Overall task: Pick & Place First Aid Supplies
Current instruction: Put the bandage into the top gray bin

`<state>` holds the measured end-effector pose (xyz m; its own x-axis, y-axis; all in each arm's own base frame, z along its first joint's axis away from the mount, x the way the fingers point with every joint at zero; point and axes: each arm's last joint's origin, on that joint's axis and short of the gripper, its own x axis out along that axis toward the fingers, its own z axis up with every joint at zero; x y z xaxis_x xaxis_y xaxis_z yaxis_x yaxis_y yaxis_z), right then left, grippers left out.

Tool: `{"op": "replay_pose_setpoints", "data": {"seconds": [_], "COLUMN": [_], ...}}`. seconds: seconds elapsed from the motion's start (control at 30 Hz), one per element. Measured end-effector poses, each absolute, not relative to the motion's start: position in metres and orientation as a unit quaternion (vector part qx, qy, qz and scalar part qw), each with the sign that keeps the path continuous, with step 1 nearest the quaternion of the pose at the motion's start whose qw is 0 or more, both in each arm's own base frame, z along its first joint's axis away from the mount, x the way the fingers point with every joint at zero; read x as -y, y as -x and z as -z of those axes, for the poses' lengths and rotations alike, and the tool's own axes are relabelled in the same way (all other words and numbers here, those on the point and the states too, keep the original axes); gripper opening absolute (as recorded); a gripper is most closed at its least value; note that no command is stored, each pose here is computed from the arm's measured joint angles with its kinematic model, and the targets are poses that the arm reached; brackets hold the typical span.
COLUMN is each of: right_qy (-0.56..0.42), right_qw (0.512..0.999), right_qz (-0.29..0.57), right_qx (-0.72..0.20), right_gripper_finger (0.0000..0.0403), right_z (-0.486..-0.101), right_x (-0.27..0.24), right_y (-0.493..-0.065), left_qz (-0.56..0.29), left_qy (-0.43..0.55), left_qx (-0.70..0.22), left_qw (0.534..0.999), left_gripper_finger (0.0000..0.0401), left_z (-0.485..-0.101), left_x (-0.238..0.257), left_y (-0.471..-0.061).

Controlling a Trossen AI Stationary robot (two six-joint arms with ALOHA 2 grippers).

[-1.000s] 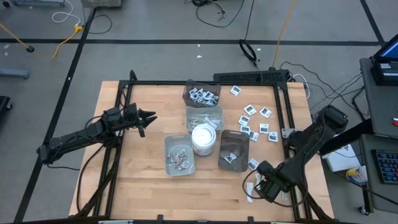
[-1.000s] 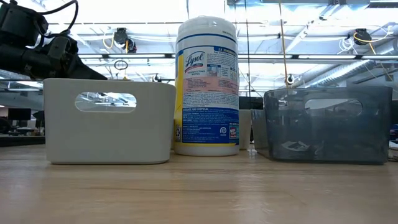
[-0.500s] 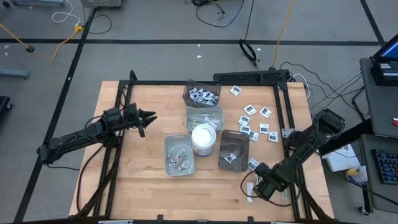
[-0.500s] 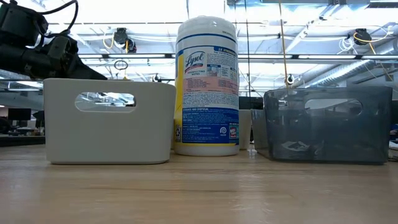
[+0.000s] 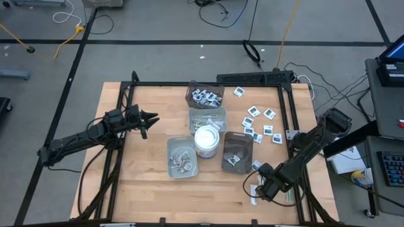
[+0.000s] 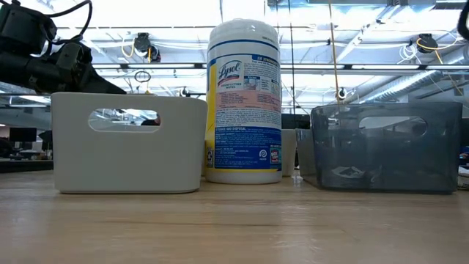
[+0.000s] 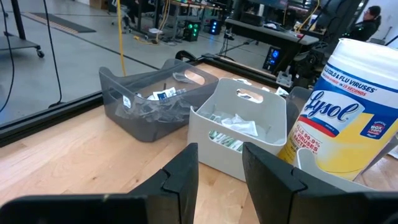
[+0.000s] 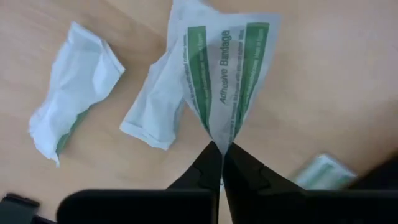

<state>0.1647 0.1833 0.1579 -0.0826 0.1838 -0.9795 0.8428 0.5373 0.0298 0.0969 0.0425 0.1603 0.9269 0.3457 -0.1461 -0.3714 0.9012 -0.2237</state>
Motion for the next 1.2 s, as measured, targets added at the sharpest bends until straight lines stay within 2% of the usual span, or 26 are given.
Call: {"op": "replay_pose_setpoints", "data": {"seconds": [0.3,0.57,0.73,1.03,1.2], "right_qy": [-0.323,-0.26,-0.252,-0.248,-0.239], "right_qw": [0.578,0.549,0.537,0.592,0.598], "right_qz": [0.269,0.307,0.301,0.263,0.247], "right_qx": [-0.7,-0.733,-0.747,-0.72,-0.724], "right_gripper_finger": [0.0002,0.0001,0.0001,0.0001,0.0], "right_z": [-0.21,-0.253,-0.273,-0.293,-0.29], "right_x": [-0.169,-0.134,-0.096,-0.01,0.041], "right_y": [-0.173,-0.181,-0.199,-0.243,-0.264], "left_qz": [-0.184,-0.184,-0.184,-0.184,-0.184], "left_qy": [0.124,0.125,0.125,0.125,0.124], "left_qx": [-0.051,-0.051,-0.051,-0.052,-0.052], "left_qw": [0.974,0.974,0.974,0.974,0.974], "left_gripper_finger": [0.0129,0.0129,0.0129,0.0129,0.0129], "left_z": [-0.16,-0.16,-0.16,-0.16,-0.16], "left_x": [-0.043,-0.043,-0.043,-0.042,-0.042], "left_y": [-0.097,-0.097,-0.097,-0.097,-0.097]}}
